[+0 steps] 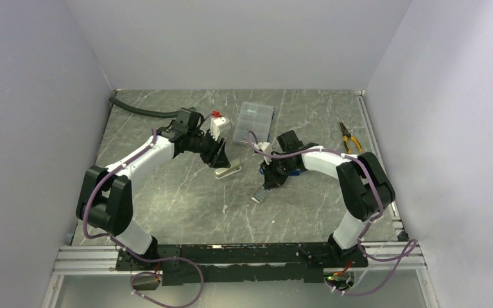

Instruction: Load the staples into the stapler

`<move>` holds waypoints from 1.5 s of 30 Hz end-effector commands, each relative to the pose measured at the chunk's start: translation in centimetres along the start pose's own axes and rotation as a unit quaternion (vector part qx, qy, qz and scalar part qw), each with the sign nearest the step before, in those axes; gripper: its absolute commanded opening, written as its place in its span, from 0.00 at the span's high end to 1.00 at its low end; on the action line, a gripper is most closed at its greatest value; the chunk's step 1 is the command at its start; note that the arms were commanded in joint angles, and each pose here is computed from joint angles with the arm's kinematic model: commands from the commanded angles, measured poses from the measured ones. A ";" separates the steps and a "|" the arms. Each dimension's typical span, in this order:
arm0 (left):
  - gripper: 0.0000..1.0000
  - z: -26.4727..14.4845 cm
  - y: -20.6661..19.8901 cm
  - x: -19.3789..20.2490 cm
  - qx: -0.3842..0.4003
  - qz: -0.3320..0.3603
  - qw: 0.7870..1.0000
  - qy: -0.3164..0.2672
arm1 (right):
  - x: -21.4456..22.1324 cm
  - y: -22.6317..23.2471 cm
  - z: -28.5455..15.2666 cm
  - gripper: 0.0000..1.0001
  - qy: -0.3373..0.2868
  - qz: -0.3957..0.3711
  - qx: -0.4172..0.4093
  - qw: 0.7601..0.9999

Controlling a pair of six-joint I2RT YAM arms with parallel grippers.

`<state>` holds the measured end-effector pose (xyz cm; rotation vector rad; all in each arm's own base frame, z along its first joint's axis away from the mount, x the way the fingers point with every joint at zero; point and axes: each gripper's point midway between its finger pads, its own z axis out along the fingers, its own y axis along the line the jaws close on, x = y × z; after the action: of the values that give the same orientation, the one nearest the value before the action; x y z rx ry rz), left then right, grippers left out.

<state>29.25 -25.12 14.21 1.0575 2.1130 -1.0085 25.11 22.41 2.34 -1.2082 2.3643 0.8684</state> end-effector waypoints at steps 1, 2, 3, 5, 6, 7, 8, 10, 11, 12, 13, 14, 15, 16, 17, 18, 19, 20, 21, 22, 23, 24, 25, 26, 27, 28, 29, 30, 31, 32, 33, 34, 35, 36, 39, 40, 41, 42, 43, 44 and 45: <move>0.49 -0.1 -0.4 -1.0 0.010 0.026 1.000 -0.015 | 0.9 -0.1 0.0 0.84 0.026 0.003 0.001 1.000; 0.49 -0.1 -0.4 -0.9 0.010 0.024 1.000 -0.014 | 1.0 -0.2 0.1 0.81 0.028 0.000 0.006 1.000; 0.49 -0.1 -0.4 -1.0 0.010 0.024 1.000 -0.014 | 1.1 -0.2 0.1 0.80 0.032 -0.002 0.009 0.999; 0.49 0.1 -0.4 -0.9 0.011 0.023 1.000 -0.012 | 1.5 -0.2 0.3 0.77 0.042 -0.010 0.016 0.999; 0.49 0.1 -0.4 -0.9 0.012 0.022 1.000 -0.011 | 1.6 0.0 0.4 0.75 0.046 -0.015 0.018 0.999; 0.49 0.2 -0.3 -0.8 0.011 0.022 1.000 -0.010 | 1.6 0.1 0.5 0.73 0.048 -0.019 0.019 0.999; 0.49 0.2 -0.3 -0.8 0.011 0.021 1.000 -0.010 | 1.6 0.2 0.5 0.71 0.049 -0.023 0.021 0.998; 0.49 0.2 -0.2 -0.8 0.010 0.020 1.000 -0.009 | 1.7 0.3 0.7 0.67 0.055 -0.032 0.031 0.998; 0.49 0.3 -0.2 -0.8 0.011 0.020 1.000 -0.010 | 1.8 0.3 0.8 0.66 0.057 -0.038 0.037 0.997; 0.49 0.3 -0.2 -0.8 0.011 0.020 1.000 -0.010 | 2.0 0.3 0.9 0.66 0.063 -0.044 0.047 0.996; 0.49 0.3 -0.2 -0.8 0.010 0.019 1.000 -0.010 | 2.2 0.1 1.0 0.65 0.072 -0.051 0.063 0.994; 0.49 0.3 -0.2 -0.7 0.009 0.018 1.000 -0.009 | 2.4 0.0 1.1 0.65 0.080 -0.058 0.075 0.992; 0.49 0.3 -0.2 -0.7 0.008 0.019 1.000 -0.009 | 2.6 -0.1 1.2 0.64 0.089 -0.066 0.089 0.990; 0.49 0.2 -0.2 -0.8 0.007 0.019 1.000 -0.009 | 2.8 -0.2 1.2 0.64 0.095 -0.072 0.102 0.988; 0.49 0.2 -0.2 -0.8 0.007 0.019 1.000 -0.010 | 2.9 -0.4 1.2 0.64 0.102 -0.079 0.113 0.985; 0.49 0.2 -0.2 -0.7 0.006 0.018 1.000 -0.008 | 3.1 -0.5 1.2 0.65 0.109 -0.086 0.124 0.982; 0.49 0.2 -0.2 -0.8 0.006 0.019 1.000 -0.009 | 3.2 -0.6 1.3 0.66 0.114 -0.092 0.131 0.980; 0.49 0.2 -0.2 -0.8 0.006 0.018 1.000 -0.009 | 3.4 -0.8 1.3 0.67 0.120 -0.095 0.138 0.978; 0.49 0.2 -0.2 -0.7 0.006 0.018 1.000 -0.009 | 3.5 -0.9 1.3 0.69 0.126 -0.096 0.142 0.977; 0.49 0.1 -0.2 -0.7 0.005 0.019 1.000 -0.009 | 3.7 -1.0 1.4 0.72 0.130 -0.097 0.144 0.976; 0.49 0.1 -0.2 -0.7 0.004 0.019 1.000 -0.009 | 3.9 -1.1 1.4 0.76 0.136 -0.094 0.145 0.976; 0.49 0.1 -0.2 -0.6 0.003 0.020 1.000 -0.009 | 4.1 -1.2 1.5 0.79 0.140 -0.093 0.145 0.975; 0.49 0.0 -0.2 -0.6 0.002 0.021 1.000 -0.009 | 4.3 -1.3 1.6 0.81 0.143 -0.091 0.145 0.975; 0.49 0.0 -0.2 -0.6 0.001 0.022 1.000 -0.009 | 4.3 -1.3 1.7 0.82 0.145 -0.090 0.145 0.975; 0.49 0.0 -0.2 -0.6 0.000 0.023 1.000 -0.009 | 4.5 -1.3 1.8 0.83 0.149 -0.088 0.145 0.974; 0.49 -0.1 -0.2 -0.5 -0.001 0.023 1.000 -0.009 | 4.4 -1.4 1.9 0.83 0.149 -0.088 0.145 0.974; 0.49 -0.1 -0.2 -0.4 -0.002 0.024 1.000 -0.008 | 4.5 -1.4 1.9 0.84 0.151 -0.087 0.143 0.974; 0.49 -0.1 -0.2 -0.4 -0.003 0.025 1.000 -0.008 | 4.4 -1.1 2.2 0.84 0.148 -0.085 0.131 0.977; 0.49 -0.2 -0.2 -0.5 -0.004 0.027 1.000 -0.009 | 4.2 -0.7 2.3 0.85 0.143 -0.081 0.116 0.980; 0.49 -0.2 -0.2 -0.4 -0.004 0.027 1.000 -0.009 | 3.9 -0.3 2.4 0.85 0.134 -0.076 0.101 0.983; 0.49 -0.2 -0.3 -0.4 -0.003 0.028 1.000 -0.009 | 3.5 0.3 2.5 0.86 0.125 -0.071 0.080 0.986; 0.49 -0.3 -0.2 -0.4 -0.004 0.028 1.000 -0.009 | 3.1 0.7 2.5 0.86 0.114 -0.066 0.060 0.989; 0.49 -0.2 -0.2 -0.3 -0.005 0.028 1.000 -0.008 | 2.5 1.4 2.4 0.87 0.098 -0.058 0.032 0.993; 0.49 -0.3 -0.2 -0.4 -0.005 0.028 1.000 -0.008 | 2.1 1.6 2.2 0.87 0.085 -0.049 0.015 0.995; 0.49 -0.3 -0.3 -0.4 -0.004 0.029 1.000 -0.009 | 1.0 1.1 1.3 0.88 0.052 -0.013 -0.018 0.998; 0.49 -0.3 -0.3 -0.3 -0.004 0.029 1.000 -0.009 | 0.8 1.0 1.1 0.88 0.045 -0.002 -0.028 0.999; 0.49 -0.3 -0.3 -0.3 -0.003 0.030 1.000 -0.009 | 0.8 0.9 1.0 0.89 0.042 0.009 -0.036 0.998; 0.49 -0.3 -0.3 -0.3 -0.003 0.030 0.999 -0.009 | 0.8 0.8 0.9 0.89 0.040 0.019 -0.043 0.998; 0.49 -0.2 -0.3 -0.2 -0.003 0.030 1.000 -0.009 | 0.8 0.7 0.9 0.89 0.037 0.029 -0.049 0.998; 0.49 -0.2 -0.3 -0.2 -0.002 0.032 0.999 -0.008 | 0.8 0.7 1.0 0.89 0.036 0.036 -0.058 0.997; 0.49 -0.2 -0.3 -0.2 -0.001 0.031 0.999 -0.008 | 0.8 0.8 0.9 0.89 0.035 0.041 -0.066 0.996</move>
<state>29.12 -25.03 13.45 1.0724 2.1181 -0.9954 25.52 23.39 2.16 -1.2504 2.3781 0.8997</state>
